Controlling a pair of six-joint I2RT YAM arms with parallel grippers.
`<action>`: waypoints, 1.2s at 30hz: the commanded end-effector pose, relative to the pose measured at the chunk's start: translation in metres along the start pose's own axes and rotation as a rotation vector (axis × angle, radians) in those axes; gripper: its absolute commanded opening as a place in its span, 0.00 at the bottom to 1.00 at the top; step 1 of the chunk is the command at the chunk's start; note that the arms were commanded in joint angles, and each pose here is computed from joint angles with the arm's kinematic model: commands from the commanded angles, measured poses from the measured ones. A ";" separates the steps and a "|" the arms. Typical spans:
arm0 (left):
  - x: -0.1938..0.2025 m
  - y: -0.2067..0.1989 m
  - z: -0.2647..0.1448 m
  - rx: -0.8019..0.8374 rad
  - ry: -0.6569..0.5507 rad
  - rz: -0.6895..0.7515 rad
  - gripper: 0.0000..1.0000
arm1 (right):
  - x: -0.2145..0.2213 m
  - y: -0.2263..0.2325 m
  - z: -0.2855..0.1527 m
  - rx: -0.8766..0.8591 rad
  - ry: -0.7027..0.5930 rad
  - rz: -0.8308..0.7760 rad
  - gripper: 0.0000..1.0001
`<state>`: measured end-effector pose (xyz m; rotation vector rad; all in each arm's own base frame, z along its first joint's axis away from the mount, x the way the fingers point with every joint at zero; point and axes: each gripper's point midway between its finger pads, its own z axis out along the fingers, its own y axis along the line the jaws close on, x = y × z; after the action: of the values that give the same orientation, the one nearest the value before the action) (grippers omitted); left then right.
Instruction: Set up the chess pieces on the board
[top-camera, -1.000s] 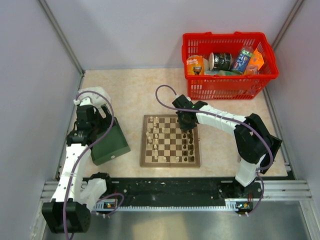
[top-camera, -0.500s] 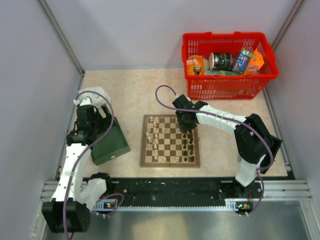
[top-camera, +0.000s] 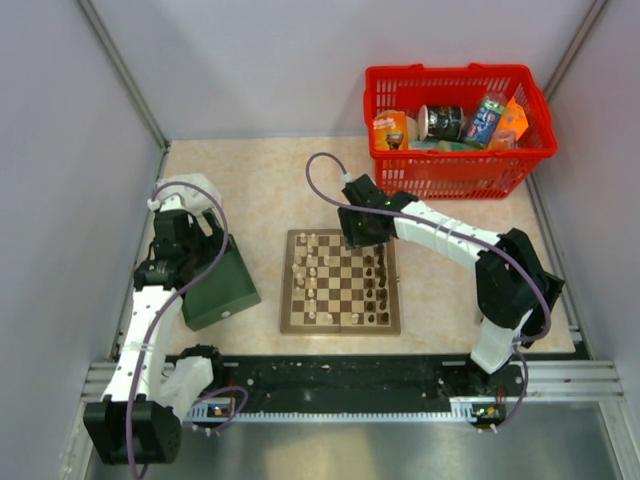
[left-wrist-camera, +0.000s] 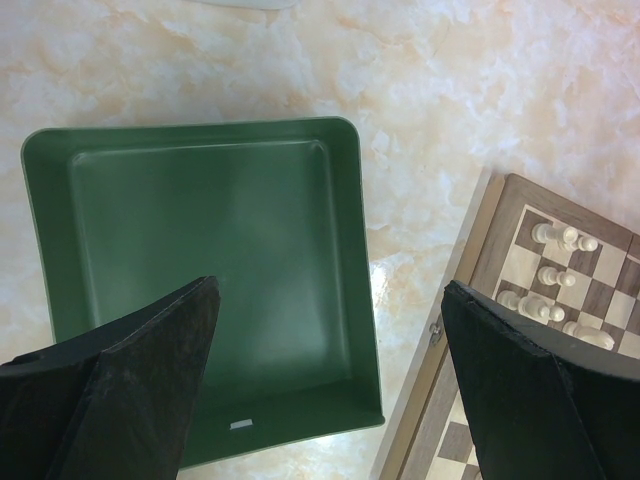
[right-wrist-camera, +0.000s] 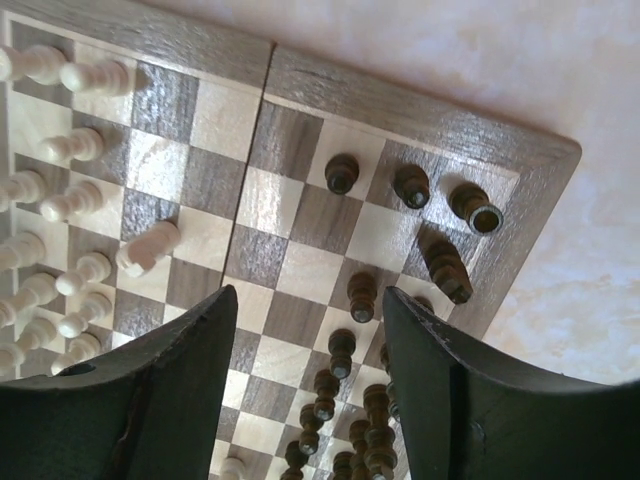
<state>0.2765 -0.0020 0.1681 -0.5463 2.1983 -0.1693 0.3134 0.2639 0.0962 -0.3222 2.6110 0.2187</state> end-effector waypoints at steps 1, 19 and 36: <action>-0.017 -0.006 -0.007 0.017 -0.056 0.011 0.98 | -0.034 0.007 -0.021 -0.028 -0.095 0.001 0.61; -0.015 -0.002 -0.012 0.002 -0.062 0.021 0.98 | -0.045 0.009 0.014 -0.015 -0.057 0.012 0.56; -0.012 0.002 -0.011 -0.010 -0.057 0.022 0.98 | -0.042 0.000 0.037 0.016 -0.031 0.007 0.45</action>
<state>0.2713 0.0030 0.1701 -0.5430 2.1933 -0.1333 0.3471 0.2737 0.0744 -0.3101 2.6352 0.1869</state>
